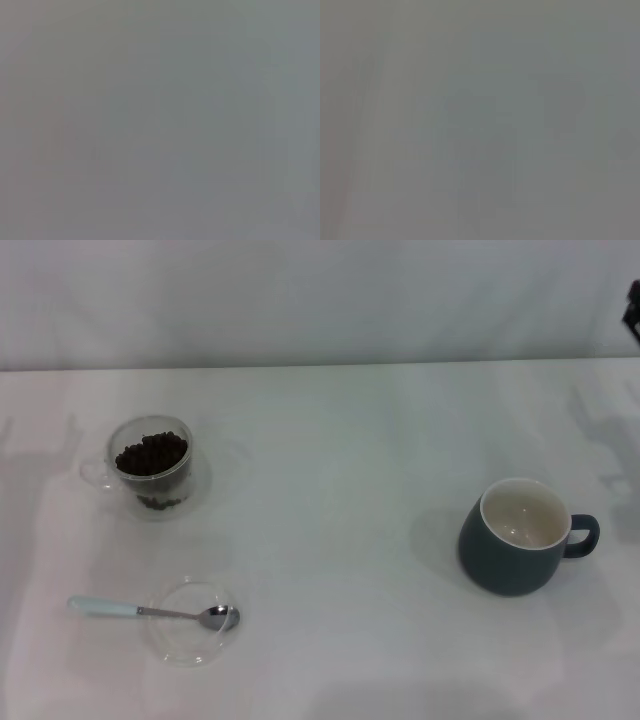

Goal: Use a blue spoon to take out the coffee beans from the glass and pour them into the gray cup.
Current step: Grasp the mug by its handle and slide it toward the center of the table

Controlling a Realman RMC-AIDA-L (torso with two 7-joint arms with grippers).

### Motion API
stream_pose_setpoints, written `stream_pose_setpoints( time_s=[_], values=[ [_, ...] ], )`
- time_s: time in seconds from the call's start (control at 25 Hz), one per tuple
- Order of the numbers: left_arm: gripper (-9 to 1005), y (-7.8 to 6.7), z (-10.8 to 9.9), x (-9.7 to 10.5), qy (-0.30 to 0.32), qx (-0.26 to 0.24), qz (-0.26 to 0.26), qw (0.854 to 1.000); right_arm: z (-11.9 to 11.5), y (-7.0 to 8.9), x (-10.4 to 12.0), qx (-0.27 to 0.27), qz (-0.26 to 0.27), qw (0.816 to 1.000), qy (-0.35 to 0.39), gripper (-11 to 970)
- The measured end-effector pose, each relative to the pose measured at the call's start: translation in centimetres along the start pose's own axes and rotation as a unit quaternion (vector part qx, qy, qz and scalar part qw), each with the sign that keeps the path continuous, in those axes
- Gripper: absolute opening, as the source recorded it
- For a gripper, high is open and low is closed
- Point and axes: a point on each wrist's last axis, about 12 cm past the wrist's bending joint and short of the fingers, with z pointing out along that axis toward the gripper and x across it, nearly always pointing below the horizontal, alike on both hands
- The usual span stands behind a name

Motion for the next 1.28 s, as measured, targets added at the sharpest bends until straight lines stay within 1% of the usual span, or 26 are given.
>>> stream_pose_setpoints(
  time_s=[0.08, 0.16, 0.44, 0.68, 0.76, 1.04, 1.28],
  values=[
    [875, 0.1, 0.2, -0.2, -0.005, 0.0, 0.002, 1.0, 0.3, -0.5, -0.3, 0.018, 0.007, 1.0, -0.006, 840],
    [876, 0.3, 0.4, -0.5, -0.011, -0.001, 0.003, 1.0, 0.7, -0.6, -0.4, 0.029, 0.011, 1.0, -0.006, 840],
    [876, 0.4, 0.3, -0.3, -0.006, -0.004, 0.009, 1.0, 1.7, 0.0, -0.7, 0.023, -0.004, 1.0, -0.008, 840],
    [875, 0.2, 0.6, -0.4, -0.008, -0.002, 0.007, 1.0, 1.7, -0.5, -0.5, 0.027, -0.019, 0.999, 0.0, 841],
    [875, -0.1, 0.7, -0.4, -0.007, 0.002, 0.006, 1.0, 1.6, -0.5, -0.5, 0.026, -0.023, 0.999, 0.003, 841],
    [875, -0.5, 1.0, -0.5, -0.01, 0.006, 0.002, 1.0, 0.9, -0.9, -0.1, 0.03, -0.027, 0.999, 0.007, 841],
    [874, -0.3, 0.2, -0.2, -0.006, 0.005, 0.001, 1.0, -0.1, -1.4, 0.4, 0.035, -0.031, 0.999, 0.015, 841]
  ],
)
